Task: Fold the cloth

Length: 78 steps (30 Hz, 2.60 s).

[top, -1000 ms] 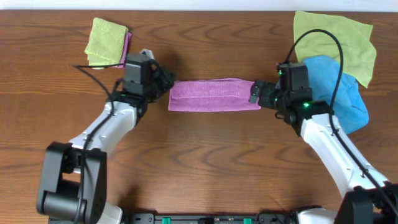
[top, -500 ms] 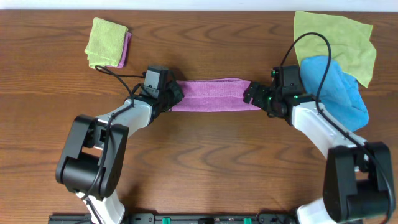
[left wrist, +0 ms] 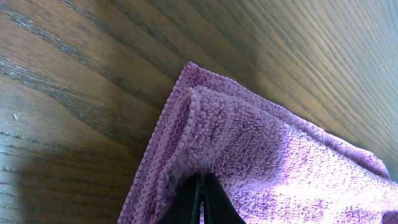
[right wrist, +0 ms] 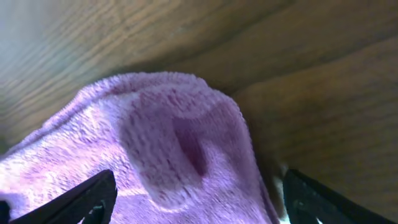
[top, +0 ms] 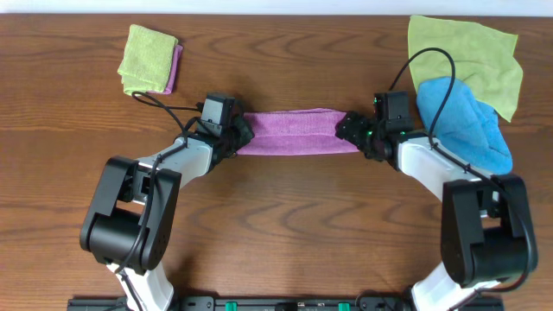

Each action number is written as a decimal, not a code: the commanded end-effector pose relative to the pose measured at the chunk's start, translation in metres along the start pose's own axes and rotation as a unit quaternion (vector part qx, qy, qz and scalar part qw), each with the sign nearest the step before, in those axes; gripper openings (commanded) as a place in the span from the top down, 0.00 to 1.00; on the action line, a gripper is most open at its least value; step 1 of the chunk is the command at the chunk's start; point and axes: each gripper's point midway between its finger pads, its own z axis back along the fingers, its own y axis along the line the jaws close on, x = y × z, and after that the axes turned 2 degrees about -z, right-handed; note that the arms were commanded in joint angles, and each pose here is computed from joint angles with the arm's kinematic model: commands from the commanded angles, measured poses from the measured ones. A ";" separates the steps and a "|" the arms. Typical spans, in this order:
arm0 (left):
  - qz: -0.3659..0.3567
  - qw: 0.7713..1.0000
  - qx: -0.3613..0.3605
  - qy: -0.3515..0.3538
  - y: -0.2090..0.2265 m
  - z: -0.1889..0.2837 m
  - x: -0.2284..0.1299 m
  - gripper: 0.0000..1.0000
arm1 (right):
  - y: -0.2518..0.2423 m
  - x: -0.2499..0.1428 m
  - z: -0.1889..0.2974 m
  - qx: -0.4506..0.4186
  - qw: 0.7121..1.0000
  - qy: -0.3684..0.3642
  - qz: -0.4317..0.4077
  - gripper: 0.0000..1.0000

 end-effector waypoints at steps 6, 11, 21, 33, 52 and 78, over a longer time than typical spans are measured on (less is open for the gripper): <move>0.000 1.000 0.018 -0.002 0.007 -0.005 0.000 0.94 | 0.009 -0.009 -0.023 0.025 1.000 0.015 -0.010 0.27; 0.000 1.000 0.016 0.001 0.007 -0.005 -0.001 0.94 | 0.009 -0.017 -0.033 0.024 0.999 0.022 -0.007 0.50; 0.001 1.000 0.017 0.004 0.008 -0.004 -0.001 0.94 | 0.030 0.001 -0.015 0.055 0.997 -0.013 0.048 0.99; -0.003 1.000 0.002 -0.008 -0.009 -0.002 0.012 0.94 | 0.094 -0.001 0.033 0.117 0.986 -0.045 0.111 0.99; -0.007 1.000 0.002 -0.006 -0.011 -0.001 0.013 0.94 | 0.190 -0.048 0.010 0.118 0.959 -0.021 0.257 0.99; -0.025 0.994 0.002 -0.105 -0.013 0.104 0.081 0.94 | 0.203 -0.112 -0.033 0.115 0.940 0.011 0.322 0.99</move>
